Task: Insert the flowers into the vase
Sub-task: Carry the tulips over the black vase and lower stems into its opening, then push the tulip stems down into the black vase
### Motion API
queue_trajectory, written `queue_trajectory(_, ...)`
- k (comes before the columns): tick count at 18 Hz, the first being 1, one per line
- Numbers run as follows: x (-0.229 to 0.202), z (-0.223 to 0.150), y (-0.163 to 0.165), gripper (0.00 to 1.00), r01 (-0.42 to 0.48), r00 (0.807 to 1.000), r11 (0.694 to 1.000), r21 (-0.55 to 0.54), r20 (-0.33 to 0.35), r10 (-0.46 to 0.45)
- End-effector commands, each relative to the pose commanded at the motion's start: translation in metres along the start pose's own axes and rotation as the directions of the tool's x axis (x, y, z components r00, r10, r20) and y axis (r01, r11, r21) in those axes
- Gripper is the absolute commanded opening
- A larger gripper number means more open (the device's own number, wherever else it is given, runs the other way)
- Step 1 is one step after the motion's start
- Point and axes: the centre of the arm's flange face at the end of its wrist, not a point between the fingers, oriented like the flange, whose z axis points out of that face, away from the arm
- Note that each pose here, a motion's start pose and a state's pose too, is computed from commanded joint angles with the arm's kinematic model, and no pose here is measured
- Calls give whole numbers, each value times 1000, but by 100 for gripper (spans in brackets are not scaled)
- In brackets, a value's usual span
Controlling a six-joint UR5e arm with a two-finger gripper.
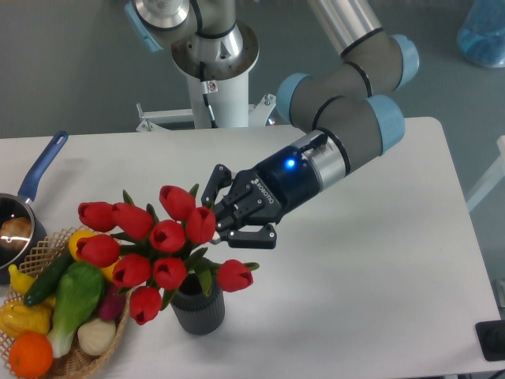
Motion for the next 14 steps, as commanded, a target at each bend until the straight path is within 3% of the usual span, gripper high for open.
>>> queue_trajectory(14, -5, 15, 30, 0, 13, 999, 999, 29, -32, -12)
